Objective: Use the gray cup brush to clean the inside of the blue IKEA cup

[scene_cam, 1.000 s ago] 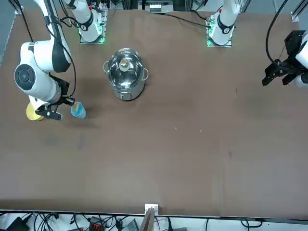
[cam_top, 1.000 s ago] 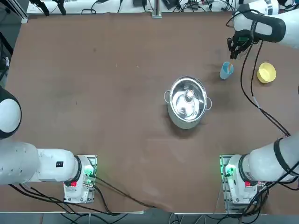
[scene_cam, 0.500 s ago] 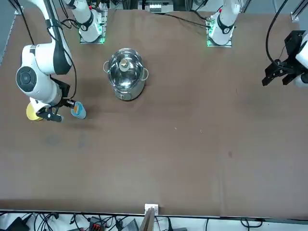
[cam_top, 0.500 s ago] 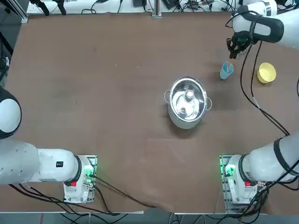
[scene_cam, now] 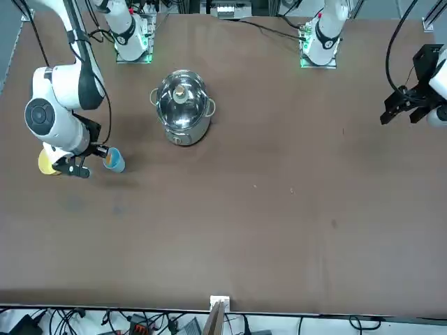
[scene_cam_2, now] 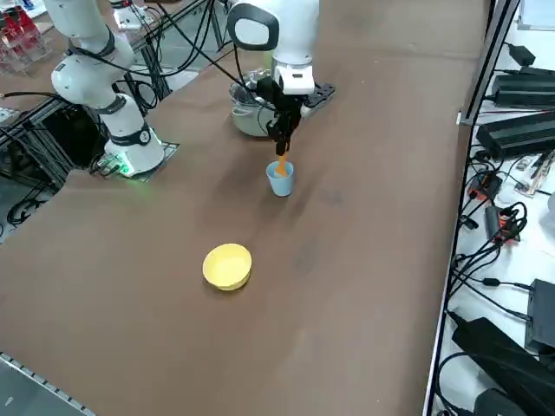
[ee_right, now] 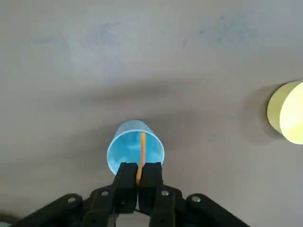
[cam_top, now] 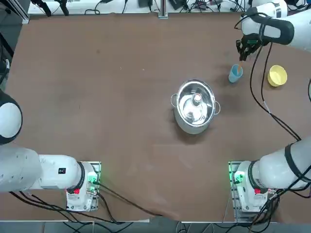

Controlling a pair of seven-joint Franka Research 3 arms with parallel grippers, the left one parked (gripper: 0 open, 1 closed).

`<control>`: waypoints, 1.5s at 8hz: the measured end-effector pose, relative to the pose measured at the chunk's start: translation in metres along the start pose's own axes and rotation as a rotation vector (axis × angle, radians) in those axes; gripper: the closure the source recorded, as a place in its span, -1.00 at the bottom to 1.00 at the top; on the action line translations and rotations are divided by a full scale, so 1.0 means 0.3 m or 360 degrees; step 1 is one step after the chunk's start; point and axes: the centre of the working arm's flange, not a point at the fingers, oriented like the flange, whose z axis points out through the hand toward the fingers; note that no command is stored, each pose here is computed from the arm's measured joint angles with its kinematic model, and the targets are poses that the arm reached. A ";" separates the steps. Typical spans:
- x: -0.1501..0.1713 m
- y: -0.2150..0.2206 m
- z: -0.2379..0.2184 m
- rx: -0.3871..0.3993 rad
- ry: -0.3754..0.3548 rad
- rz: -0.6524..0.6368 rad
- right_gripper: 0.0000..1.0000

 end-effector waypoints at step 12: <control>-0.035 -0.046 0.029 -0.0125 -0.0122 0.0074 0.90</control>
